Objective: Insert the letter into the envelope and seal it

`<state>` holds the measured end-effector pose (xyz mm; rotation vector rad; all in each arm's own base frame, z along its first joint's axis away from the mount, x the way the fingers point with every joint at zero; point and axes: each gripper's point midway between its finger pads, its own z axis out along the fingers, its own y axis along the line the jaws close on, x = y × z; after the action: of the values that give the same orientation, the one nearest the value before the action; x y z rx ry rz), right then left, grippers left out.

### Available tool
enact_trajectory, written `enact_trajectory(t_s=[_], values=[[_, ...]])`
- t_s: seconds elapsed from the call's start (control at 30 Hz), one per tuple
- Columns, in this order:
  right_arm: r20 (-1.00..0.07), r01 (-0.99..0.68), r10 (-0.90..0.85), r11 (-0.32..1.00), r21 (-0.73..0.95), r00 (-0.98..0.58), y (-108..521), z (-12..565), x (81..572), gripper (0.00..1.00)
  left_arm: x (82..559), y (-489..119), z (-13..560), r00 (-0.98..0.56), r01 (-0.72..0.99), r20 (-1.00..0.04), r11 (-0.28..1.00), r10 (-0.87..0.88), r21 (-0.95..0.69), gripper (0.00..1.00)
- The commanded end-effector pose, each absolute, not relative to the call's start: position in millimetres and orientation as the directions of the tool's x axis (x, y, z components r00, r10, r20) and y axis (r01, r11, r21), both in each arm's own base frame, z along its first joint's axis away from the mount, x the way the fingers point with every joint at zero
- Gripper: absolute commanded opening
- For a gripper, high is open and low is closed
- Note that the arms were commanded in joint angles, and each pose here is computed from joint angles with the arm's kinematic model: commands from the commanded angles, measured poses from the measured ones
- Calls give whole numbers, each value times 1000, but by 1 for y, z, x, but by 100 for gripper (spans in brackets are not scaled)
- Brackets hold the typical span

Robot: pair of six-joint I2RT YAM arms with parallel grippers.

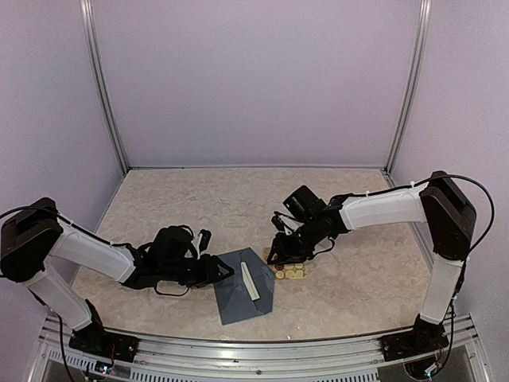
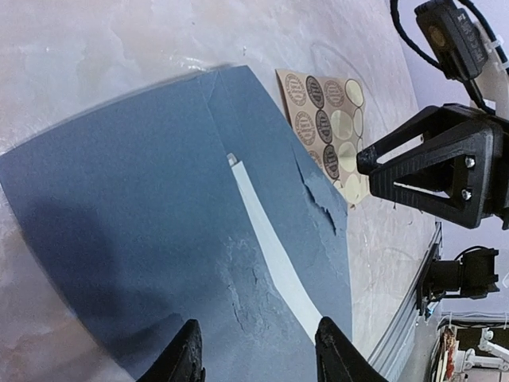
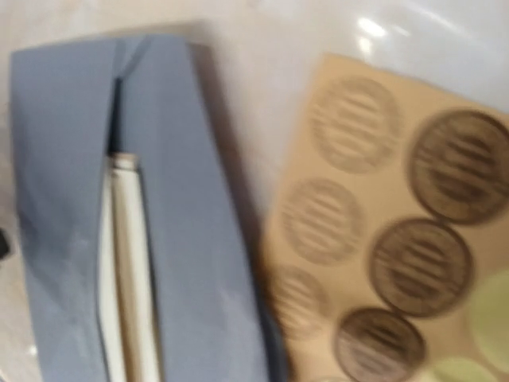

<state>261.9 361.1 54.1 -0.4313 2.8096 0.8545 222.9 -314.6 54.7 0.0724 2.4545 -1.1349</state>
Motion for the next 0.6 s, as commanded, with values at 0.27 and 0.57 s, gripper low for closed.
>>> enact_trajectory(t_s=[0.27, 0.57], values=[[-210, -337, -264, 741, 580, -941, 374, 32, 252, 36, 215, -323, 27, -922, 231, -380, 677, -77, -699, 42], [-210, -382, -326, 669, 638, -922, 393, 43, 235, 36, 207, -315, 12, -935, 203, -348, 695, -72, -689, 41]])
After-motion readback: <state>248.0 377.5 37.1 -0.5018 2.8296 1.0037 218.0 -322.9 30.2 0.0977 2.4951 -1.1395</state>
